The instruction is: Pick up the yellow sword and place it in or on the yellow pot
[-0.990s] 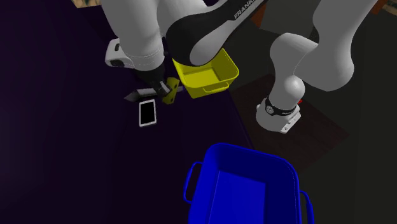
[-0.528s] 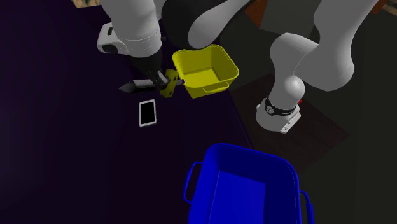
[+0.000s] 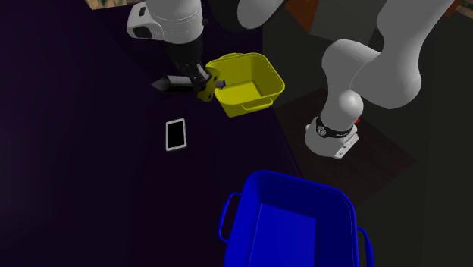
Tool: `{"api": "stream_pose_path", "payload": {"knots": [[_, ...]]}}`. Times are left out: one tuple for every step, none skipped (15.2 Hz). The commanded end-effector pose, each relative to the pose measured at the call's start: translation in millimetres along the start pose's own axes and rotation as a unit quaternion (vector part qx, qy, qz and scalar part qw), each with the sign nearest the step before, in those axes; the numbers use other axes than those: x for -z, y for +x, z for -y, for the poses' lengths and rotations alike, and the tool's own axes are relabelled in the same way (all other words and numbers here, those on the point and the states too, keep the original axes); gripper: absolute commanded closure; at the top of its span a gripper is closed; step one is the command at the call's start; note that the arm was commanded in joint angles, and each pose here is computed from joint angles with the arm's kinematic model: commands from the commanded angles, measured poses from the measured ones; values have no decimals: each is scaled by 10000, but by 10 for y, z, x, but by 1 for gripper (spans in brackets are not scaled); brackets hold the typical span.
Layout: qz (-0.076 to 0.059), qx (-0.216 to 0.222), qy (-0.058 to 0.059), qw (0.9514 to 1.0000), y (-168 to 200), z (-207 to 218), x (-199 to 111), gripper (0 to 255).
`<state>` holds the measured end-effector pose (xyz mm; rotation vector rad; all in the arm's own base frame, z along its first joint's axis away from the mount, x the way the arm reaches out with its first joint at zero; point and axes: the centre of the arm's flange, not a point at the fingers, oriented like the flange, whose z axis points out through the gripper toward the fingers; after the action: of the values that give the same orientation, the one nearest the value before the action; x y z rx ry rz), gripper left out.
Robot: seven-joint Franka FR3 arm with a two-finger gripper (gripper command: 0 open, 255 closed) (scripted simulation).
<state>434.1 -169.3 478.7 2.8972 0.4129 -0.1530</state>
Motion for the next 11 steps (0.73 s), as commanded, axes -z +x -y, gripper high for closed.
{"api": "stream_pose_path", "payload": {"knots": [[-2,2,-2,10000,-260,-37,-31,255],[-2,2,-2,10000,-389,-61,-47,255],[-2,2,-2,10000,-517,-85,-62,255],[-2,2,-2,10000,-646,-110,-77,255],[-2,2,-2,10000,-775,-134,-93,255],[-2,2,-2,10000,-904,-158,-108,255],[-2,2,-2,10000,-1033,-182,-124,255],[-2,2,-2,10000,-1162,-206,-139,255],[-2,2,-2,10000,-1291,-230,-154,255],[-2,2,-2,10000,-1420,-254,-170,255],[-2,2,-2,10000,-1549,-279,-185,255]]}}
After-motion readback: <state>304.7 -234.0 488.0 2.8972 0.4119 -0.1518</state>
